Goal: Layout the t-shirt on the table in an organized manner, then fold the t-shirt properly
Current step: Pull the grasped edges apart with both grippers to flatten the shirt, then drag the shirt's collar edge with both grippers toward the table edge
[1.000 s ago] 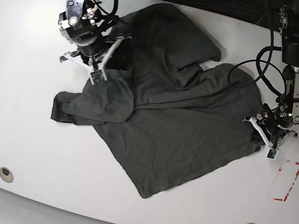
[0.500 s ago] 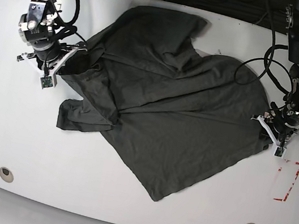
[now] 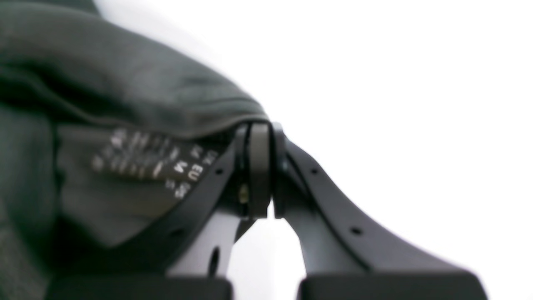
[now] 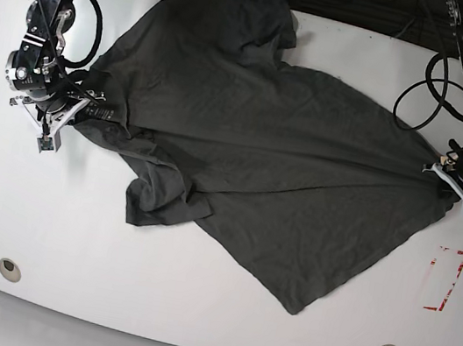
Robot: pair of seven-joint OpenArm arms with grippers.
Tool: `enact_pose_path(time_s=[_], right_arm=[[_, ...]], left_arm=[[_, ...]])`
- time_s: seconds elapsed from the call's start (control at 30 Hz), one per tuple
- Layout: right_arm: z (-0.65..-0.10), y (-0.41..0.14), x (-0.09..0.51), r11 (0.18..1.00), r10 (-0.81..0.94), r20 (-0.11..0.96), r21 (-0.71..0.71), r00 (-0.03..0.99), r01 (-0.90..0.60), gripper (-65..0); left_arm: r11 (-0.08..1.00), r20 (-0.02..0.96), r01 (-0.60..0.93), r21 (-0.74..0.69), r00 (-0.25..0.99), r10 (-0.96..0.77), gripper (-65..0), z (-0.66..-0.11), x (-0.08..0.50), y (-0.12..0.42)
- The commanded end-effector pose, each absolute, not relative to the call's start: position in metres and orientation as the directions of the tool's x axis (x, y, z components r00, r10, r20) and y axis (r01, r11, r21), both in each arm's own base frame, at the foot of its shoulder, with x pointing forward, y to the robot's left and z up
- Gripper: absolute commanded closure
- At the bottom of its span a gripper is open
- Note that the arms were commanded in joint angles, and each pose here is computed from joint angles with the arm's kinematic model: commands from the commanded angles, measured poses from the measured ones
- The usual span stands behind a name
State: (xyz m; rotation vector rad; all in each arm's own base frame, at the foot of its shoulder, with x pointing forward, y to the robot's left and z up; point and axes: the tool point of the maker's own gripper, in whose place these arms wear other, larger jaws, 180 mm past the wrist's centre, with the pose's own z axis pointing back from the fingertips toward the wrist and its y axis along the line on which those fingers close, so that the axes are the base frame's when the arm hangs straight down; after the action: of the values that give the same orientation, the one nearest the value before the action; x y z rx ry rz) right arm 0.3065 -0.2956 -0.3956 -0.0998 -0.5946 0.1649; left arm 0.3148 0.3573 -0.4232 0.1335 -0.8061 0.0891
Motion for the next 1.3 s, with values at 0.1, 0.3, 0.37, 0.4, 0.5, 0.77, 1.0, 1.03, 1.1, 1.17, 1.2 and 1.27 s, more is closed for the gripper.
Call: enact_pose_path(time_s=[0.1,0.3,0.37,0.4,0.5,0.77,1.0,1.03,1.1,1.17,1.2,1.27], right_arm=[[-0.395,-0.324,0.330,0.980,0.182,0.545,-0.172,0.819,-0.104,0.0],[-0.393,-0.325,0.338,0.982,0.172,0.549,-0.165,0.818,-0.095,-14.6],[-0.388,-0.324,0.339,0.982,0.170,0.557,-0.164,0.813,-0.093,-23.8],[-0.387,-0.323,0.339,0.982,0.172,0.558,-0.166,0.812,-0.094,-25.8],[-0.378,-0.314,0.334,0.980,0.183,0.565,-0.172,0.805,-0.102,-38.2],[-0.340,-0.284,0.307,0.983,0.163,0.614,-0.172,0.772,-0.071,-52.7],[-0.342,-0.244,0.273,0.994,0.109,0.634,-0.086,0.765,-0.071,-53.2],[-0.346,-0.239,0.268,0.996,0.092,0.634,-0.060,0.768,-0.070,-53.0],[-0.352,-0.230,0.260,0.998,0.048,0.633,0.000,0.773,-0.063,-53.0],[-0.356,-0.221,0.253,0.996,-0.007,0.641,0.069,0.768,-0.049,-53.0],[-0.357,-0.217,0.249,0.994,-0.039,0.645,0.106,0.763,-0.039,-53.0],[-0.359,-0.214,0.243,0.987,-0.085,0.649,0.158,0.756,-0.024,-53.0]], left_arm=[[0.969,0.647,-0.164,0.182,0.763,0.008,-15.8,-0.427,0.268,0.385],[0.961,0.627,-0.195,0.195,0.778,0.031,-15.8,-0.422,0.244,0.389],[0.958,0.636,-0.209,0.197,0.771,0.037,-15.8,-0.417,0.239,0.388],[0.957,0.641,-0.213,0.199,0.767,0.038,-15.8,-0.415,0.238,0.388],[0.956,0.645,-0.216,0.200,0.763,0.038,-15.8,-0.413,0.228,0.382],[0.959,0.646,-0.203,0.196,0.763,0.030,-15.8,-0.414,0.229,0.375],[0.961,0.647,-0.207,0.181,0.761,0.042,-15.8,-0.417,0.229,0.370],[0.961,0.648,-0.207,0.181,0.760,0.042,-15.8,-0.417,0.229,0.370],[0.962,0.648,-0.206,0.180,0.761,0.042,-15.8,-0.417,0.230,0.369],[0.962,0.648,-0.206,0.180,0.761,0.042,-15.8,-0.417,0.230,0.369],[0.962,0.649,-0.207,0.180,0.760,0.042,-15.8,-0.417,0.230,0.369],[0.962,0.649,-0.205,0.180,0.760,0.041,-15.8,-0.417,0.231,0.369]])
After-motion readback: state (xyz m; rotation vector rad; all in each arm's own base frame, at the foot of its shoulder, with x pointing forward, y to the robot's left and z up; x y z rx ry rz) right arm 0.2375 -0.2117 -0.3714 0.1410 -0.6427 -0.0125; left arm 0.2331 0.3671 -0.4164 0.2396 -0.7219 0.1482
